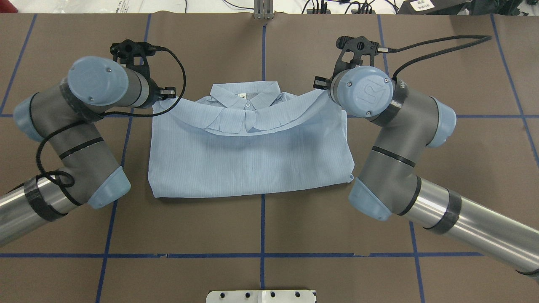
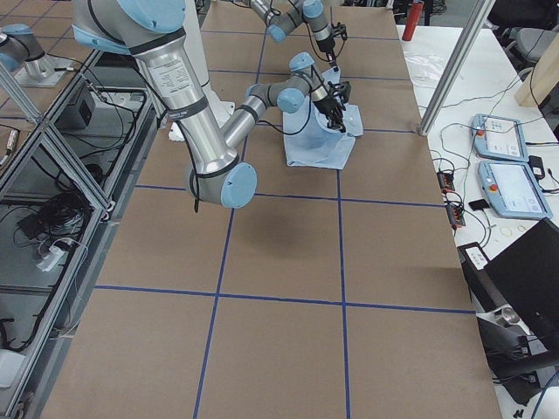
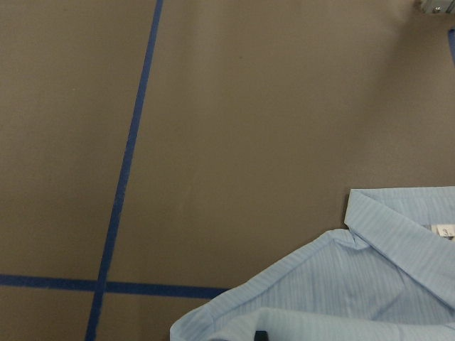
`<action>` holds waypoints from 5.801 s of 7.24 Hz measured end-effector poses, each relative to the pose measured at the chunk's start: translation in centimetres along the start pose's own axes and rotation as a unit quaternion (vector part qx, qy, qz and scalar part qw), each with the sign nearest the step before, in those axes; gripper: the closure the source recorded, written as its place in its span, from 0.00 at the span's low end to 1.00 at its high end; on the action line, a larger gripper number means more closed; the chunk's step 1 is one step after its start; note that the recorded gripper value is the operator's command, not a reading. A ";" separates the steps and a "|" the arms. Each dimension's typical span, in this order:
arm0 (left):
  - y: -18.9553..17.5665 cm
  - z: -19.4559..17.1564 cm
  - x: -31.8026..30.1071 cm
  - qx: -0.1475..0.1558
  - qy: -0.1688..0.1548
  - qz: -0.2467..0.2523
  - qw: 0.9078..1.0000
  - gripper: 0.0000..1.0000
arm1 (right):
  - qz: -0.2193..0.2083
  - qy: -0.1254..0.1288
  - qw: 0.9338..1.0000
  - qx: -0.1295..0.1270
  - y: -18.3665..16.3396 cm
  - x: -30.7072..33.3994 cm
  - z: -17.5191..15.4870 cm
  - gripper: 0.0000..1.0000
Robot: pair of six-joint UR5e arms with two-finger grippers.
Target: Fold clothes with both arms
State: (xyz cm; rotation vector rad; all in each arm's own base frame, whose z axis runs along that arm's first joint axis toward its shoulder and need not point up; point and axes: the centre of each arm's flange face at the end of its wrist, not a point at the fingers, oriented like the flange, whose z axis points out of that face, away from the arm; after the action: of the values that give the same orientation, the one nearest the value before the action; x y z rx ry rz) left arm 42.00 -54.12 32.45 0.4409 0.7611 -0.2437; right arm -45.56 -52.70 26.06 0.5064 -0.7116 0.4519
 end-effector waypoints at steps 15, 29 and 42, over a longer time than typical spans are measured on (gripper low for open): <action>19.6 -2.5 -3.5 -0.079 0.114 0.026 0.990 0.37 | -0.039 -0.031 0.998 -0.044 -1.0 4.6 -0.3 0.00; -5.8 8.3 -11.0 0.037 -0.034 0.110 0.993 1.00 | -0.035 -0.050 0.997 -0.056 1.4 2.5 -1.4 0.00; -5.4 -1.8 -16.0 0.039 0.113 0.145 0.982 0.00 | 0.277 0.050 0.950 -0.137 16.1 -16.9 -8.0 0.37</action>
State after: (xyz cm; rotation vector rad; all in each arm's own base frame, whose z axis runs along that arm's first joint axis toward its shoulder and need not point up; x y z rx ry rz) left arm 27.73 -57.14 41.02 0.6539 0.8991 0.0505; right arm -61.82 -39.10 13.40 0.0098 -0.8019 0.8827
